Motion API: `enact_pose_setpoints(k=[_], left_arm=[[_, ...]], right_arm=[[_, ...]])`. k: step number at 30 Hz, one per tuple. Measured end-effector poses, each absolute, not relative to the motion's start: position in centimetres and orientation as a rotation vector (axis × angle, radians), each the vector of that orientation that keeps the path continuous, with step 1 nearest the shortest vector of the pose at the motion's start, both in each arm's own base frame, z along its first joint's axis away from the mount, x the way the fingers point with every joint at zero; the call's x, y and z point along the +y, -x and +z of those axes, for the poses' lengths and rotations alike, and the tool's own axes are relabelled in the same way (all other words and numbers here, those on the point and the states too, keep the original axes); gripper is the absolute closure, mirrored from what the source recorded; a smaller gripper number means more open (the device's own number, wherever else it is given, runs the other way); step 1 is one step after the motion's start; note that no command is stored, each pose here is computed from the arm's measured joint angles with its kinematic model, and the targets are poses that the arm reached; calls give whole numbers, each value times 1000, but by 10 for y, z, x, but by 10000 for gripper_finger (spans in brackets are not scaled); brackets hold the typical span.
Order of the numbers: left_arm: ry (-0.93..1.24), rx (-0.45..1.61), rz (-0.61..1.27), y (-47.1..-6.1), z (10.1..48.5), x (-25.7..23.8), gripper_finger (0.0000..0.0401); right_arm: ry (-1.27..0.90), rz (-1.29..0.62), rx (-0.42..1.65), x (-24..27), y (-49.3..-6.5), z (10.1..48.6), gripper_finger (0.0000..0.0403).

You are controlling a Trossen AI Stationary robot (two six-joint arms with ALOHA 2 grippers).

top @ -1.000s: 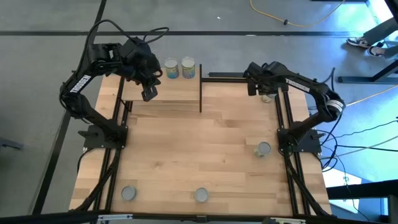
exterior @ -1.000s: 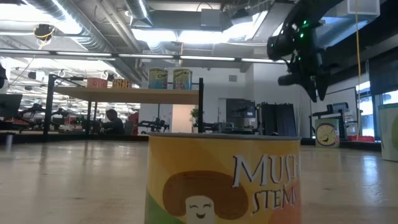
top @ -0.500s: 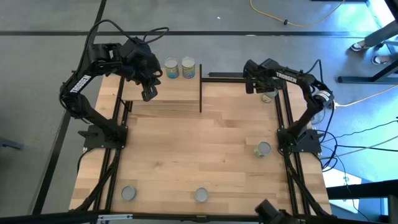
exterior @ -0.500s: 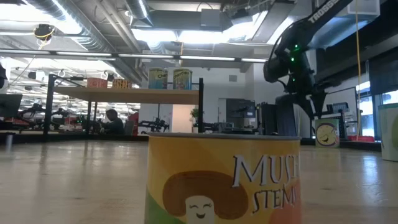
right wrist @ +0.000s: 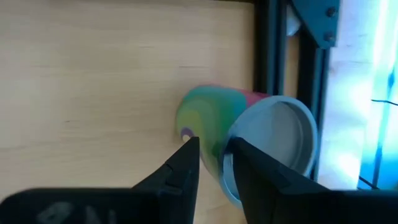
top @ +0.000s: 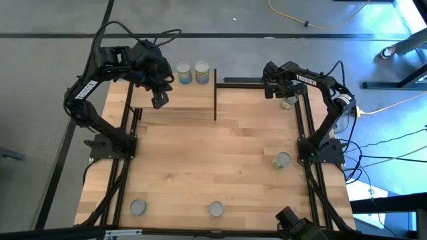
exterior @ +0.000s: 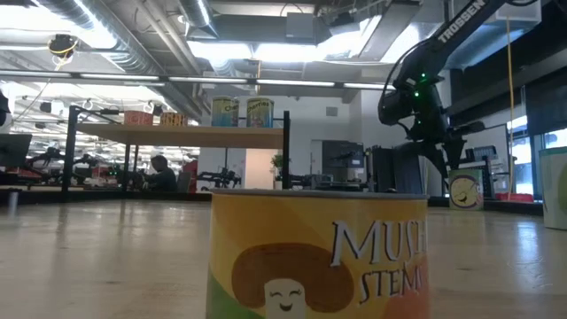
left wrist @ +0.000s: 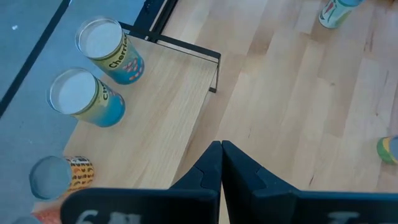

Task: Pick and place cans onto a shelf
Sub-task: Put the canned chicken soup on the shelf

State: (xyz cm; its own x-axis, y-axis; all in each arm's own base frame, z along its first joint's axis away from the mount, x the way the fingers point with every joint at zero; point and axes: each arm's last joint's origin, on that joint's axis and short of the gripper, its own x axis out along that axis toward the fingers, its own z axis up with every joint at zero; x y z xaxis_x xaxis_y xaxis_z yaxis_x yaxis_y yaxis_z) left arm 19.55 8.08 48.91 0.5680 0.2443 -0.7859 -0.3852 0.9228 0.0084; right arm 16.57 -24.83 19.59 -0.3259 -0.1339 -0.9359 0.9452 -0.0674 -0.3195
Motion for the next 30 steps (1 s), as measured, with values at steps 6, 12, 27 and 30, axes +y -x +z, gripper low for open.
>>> enact_pose_setpoints(k=[6,12,27,30], left_arm=[[138,900,356,-196,489,81,401],[138,900,356,-196,489,81,401],[139,900,356,-196,489,81,401],[138,900,356,-196,489,81,401]], right_arm=[[-986,-1519,1291,-251,-164,196,312],[-957,-1513,1324,-250,-163,196,373],[-847,-1377,1437,-245,-171,200,396],[-821,-1303,1465,-241,-179,205,396]])
